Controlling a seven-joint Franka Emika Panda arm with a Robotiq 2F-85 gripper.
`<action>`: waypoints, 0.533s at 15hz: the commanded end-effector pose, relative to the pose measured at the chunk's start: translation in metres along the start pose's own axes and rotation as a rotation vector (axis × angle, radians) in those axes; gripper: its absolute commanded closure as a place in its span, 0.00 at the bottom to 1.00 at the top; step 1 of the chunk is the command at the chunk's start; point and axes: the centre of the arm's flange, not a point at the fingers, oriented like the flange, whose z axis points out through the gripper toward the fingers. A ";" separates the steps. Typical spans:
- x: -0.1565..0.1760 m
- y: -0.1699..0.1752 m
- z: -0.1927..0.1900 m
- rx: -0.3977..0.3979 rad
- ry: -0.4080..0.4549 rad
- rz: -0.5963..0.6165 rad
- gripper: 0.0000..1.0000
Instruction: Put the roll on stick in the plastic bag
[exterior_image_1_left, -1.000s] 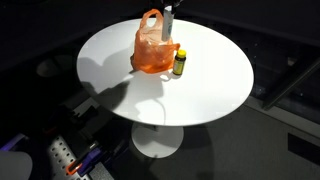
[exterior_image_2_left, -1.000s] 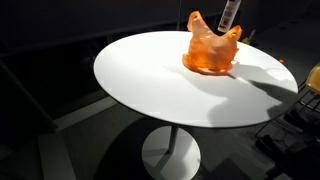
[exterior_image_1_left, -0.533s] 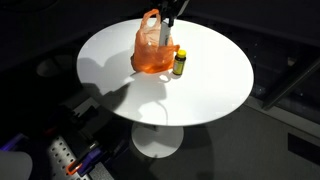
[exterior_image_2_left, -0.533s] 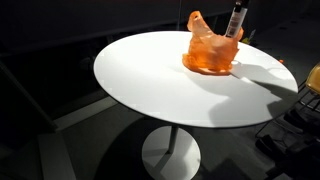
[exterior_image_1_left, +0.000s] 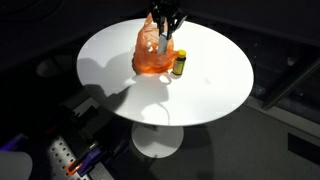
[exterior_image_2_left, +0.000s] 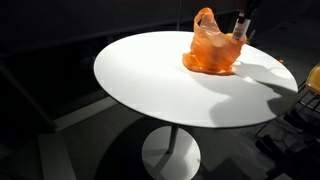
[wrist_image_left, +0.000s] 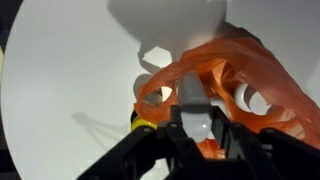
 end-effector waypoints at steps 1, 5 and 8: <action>-0.009 0.000 0.005 -0.007 0.023 -0.023 0.90; -0.010 -0.005 0.013 -0.009 0.059 -0.025 0.90; -0.013 -0.008 0.019 -0.015 0.083 -0.025 0.90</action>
